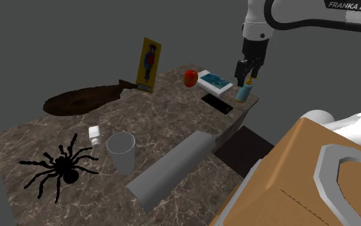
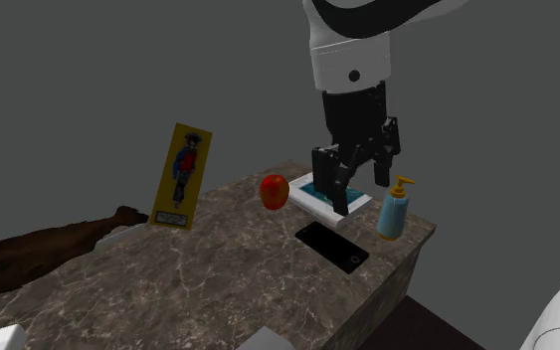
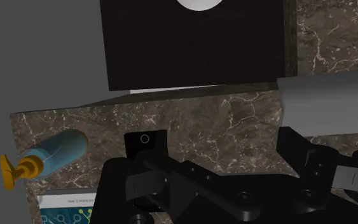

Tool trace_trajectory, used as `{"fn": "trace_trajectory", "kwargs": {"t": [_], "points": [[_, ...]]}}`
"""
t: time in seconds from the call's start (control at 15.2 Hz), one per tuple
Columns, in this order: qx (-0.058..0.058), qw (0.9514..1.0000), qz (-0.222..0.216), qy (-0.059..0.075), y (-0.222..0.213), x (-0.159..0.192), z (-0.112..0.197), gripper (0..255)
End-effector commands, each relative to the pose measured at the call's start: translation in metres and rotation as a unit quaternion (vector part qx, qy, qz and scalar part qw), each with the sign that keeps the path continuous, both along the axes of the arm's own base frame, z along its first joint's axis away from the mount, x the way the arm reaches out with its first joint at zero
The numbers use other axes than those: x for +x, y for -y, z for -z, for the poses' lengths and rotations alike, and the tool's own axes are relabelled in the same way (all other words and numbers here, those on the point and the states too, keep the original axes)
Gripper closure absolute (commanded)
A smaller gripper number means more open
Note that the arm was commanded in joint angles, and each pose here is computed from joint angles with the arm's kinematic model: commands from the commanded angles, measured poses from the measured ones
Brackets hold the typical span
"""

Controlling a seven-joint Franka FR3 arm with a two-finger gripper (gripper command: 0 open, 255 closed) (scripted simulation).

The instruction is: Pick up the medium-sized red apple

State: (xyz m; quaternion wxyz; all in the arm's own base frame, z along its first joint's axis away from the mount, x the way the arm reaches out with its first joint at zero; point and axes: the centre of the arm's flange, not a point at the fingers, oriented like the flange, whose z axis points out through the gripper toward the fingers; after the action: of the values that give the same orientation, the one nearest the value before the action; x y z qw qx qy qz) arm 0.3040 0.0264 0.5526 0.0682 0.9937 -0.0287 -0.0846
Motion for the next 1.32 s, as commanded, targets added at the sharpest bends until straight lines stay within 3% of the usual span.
{"fn": "trace_trajectory", "kwargs": {"t": [0.0,1.25], "points": [[0.000,1.0000,0.000,0.000,0.000,0.000,0.000,0],[0.071,0.9947,-0.067,0.030,0.112,0.212,0.064,0]]}}
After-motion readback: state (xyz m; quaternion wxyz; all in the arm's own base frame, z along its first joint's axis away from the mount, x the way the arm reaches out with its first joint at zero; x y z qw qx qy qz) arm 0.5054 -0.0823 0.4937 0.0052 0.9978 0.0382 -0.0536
